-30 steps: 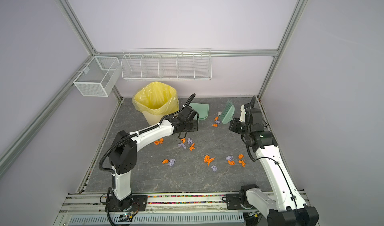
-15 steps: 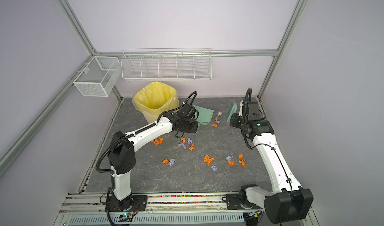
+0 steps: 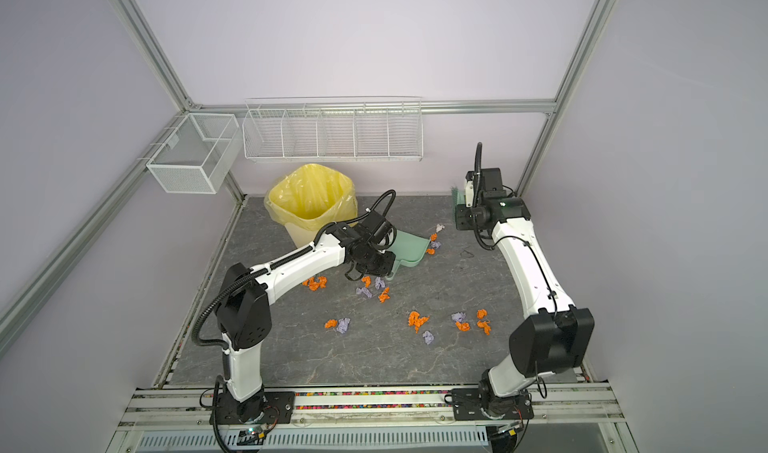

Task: Sweep away the paper scraps from the table
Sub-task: 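Swing the green brush in the right gripper over the scraps beyond the dustpan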

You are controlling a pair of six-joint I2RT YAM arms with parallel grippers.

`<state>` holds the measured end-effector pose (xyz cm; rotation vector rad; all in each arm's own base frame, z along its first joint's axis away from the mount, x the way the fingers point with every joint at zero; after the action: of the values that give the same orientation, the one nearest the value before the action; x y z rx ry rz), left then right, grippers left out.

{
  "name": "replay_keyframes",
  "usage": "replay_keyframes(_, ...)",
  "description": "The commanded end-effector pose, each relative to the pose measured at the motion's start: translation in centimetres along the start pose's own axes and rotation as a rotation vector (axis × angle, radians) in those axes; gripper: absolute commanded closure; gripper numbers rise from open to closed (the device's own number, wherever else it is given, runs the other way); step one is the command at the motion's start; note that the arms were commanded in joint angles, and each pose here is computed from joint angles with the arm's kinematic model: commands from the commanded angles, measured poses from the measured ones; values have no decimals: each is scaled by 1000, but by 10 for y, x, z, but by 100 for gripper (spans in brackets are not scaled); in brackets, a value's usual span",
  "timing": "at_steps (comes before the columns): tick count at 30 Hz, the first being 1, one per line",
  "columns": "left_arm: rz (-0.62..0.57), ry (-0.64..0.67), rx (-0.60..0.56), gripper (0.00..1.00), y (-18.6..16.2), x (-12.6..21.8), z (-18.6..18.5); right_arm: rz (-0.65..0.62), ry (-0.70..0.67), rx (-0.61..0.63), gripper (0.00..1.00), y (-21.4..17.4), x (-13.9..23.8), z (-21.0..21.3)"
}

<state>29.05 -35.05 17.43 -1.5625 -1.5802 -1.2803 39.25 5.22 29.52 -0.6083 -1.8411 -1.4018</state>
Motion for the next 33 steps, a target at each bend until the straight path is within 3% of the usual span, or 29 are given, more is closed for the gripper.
replay_keyframes(1, 54, -27, -12, 100, -8, 5, -6, 58, 21, 141, 93, 0, -3, 0)
replay_keyframes(4, 54, -43, -11, 100, -10, 9, -7, 46, -9, 224, 93, 12, -5, -5)
replay_keyframes(9, 47, -31, -8, 100, -13, 15, -4, 128, 3, 380, 93, 27, -13, -9)
replay_keyframes(20, 90, -1, -46, 100, -29, 9, -7, 360, -129, 712, 93, 20, -81, 0)
replay_keyframes(33, 171, 9, -48, 100, -27, -33, -14, 388, -201, 835, 93, 26, -113, -1)
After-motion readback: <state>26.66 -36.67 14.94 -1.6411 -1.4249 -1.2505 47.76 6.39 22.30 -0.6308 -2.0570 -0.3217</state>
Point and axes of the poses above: each gripper's point midway between its finger pads, its own x axis back along the fingers, its own z axis along the line the jaws close on, y = z × x, the point moved 5 cm from there along x, back along the fingers, and after that the axes turned 12 degrees about x, right-handed, at the moved point
